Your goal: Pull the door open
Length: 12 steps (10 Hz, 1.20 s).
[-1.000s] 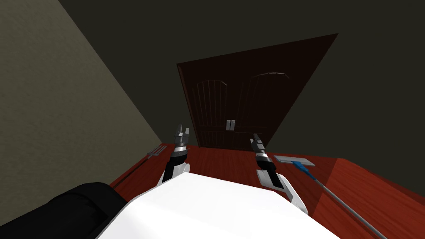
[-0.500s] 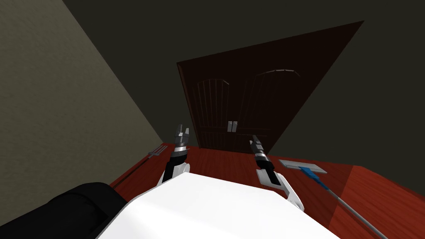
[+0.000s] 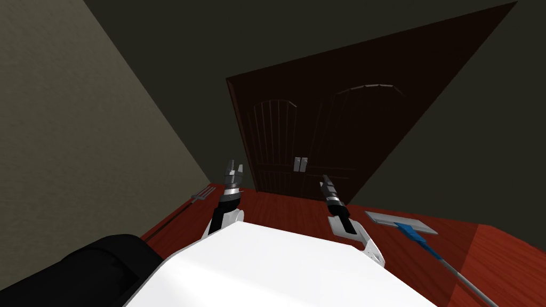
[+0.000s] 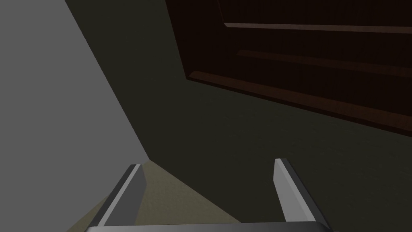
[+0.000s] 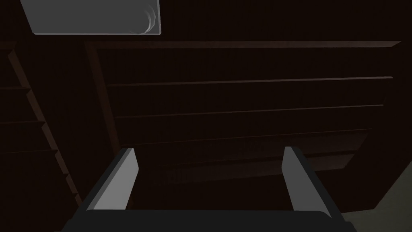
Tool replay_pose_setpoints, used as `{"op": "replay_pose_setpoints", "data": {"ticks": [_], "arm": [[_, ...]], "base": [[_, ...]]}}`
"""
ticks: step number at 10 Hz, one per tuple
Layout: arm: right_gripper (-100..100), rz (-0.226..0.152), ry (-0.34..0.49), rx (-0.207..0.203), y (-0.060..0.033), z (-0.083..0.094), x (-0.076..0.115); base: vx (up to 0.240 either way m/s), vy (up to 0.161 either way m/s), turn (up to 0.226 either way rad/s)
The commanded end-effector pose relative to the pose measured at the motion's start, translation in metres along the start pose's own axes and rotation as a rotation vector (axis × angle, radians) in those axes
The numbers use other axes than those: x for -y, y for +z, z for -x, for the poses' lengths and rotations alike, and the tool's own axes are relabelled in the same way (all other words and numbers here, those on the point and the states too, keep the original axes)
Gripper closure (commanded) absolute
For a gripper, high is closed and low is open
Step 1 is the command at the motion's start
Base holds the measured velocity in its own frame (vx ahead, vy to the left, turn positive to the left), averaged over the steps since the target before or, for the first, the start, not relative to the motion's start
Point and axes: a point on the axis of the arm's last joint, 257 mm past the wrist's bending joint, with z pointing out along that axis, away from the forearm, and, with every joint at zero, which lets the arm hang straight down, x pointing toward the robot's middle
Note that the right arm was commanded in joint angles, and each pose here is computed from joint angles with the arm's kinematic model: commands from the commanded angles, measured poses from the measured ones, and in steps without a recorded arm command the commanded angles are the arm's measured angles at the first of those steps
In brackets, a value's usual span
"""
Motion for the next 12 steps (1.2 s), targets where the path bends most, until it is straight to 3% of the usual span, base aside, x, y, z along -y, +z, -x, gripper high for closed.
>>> {"op": "replay_pose_setpoints", "data": {"ticks": [1, 12], "arm": [[-100, -0.022, 0.007, 0.002, 0.0019, 0.002, 0.011], [-100, -0.170, 0.061, 0.019, 0.0111, 0.007, 0.077]], "base": [[0.098, 0.000, 0.069], [0.130, -0.021, 0.058]]}}
